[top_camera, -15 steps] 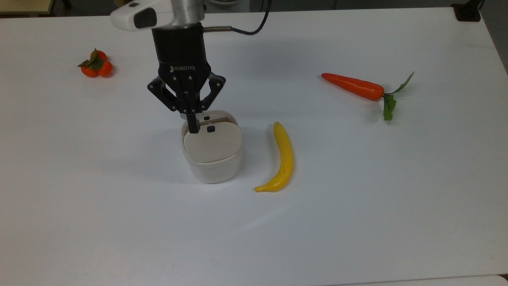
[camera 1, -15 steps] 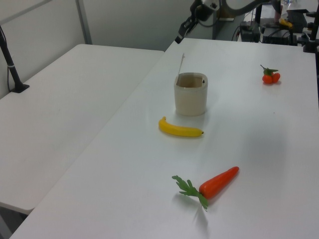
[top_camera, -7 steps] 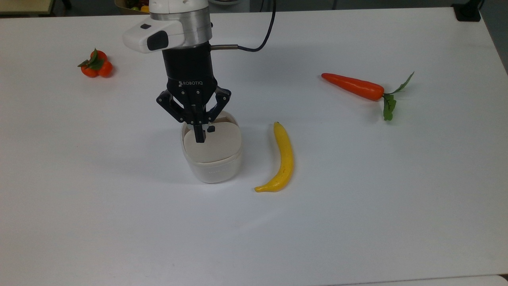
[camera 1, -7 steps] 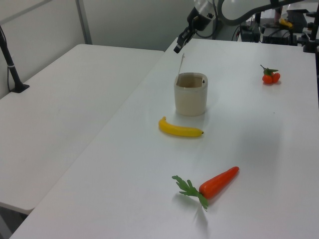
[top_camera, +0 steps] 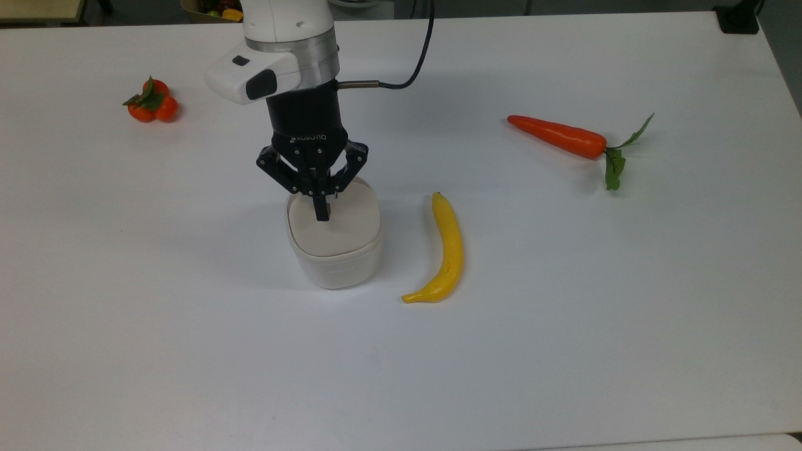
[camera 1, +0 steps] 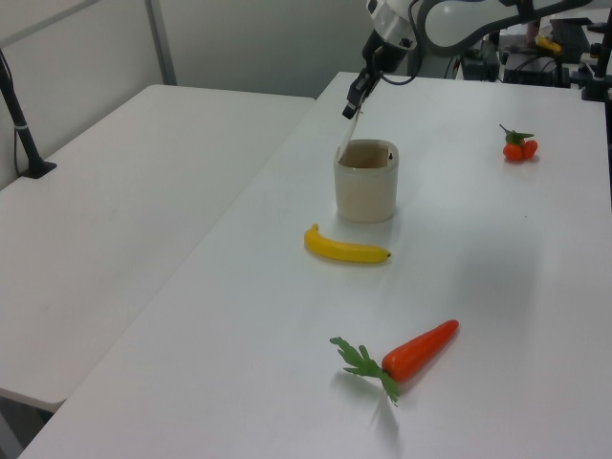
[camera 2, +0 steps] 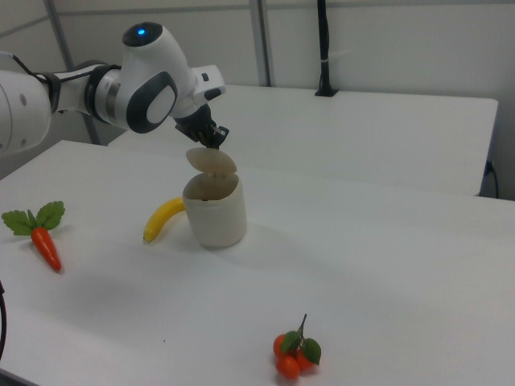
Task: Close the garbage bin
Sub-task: 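Push the raised lid down with the gripper fingers onto the bin, then press the gripper down on the lid to seat it shut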
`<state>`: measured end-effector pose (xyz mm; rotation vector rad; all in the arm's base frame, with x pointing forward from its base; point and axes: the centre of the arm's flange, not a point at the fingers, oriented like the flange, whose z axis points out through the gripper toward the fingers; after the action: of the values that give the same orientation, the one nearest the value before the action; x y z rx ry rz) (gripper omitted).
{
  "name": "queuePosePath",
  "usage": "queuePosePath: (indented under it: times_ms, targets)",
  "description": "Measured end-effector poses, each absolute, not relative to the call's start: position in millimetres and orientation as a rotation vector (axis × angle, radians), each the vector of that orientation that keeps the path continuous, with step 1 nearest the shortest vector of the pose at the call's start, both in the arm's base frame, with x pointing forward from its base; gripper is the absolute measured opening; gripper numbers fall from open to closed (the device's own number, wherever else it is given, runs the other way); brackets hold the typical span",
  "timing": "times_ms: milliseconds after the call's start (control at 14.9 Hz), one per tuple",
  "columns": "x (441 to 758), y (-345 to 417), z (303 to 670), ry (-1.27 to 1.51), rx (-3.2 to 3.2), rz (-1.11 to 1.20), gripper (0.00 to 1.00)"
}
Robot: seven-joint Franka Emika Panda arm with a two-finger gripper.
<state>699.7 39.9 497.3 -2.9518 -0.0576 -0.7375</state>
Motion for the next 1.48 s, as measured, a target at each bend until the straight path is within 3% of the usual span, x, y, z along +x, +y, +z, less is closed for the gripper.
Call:
queuePosePath:
  times_ms: [470, 1141, 1476]
  targets:
    - [684.1, 38.1, 485.7, -0.160, -3.026, -0.490, 0.00]
    - [672.5, 34.9, 445.3, -0.216, -3.101, -0.362, 0.00]
    - [671.6, 35.2, 443.2, -0.224, -3.106, -0.356, 0.00]
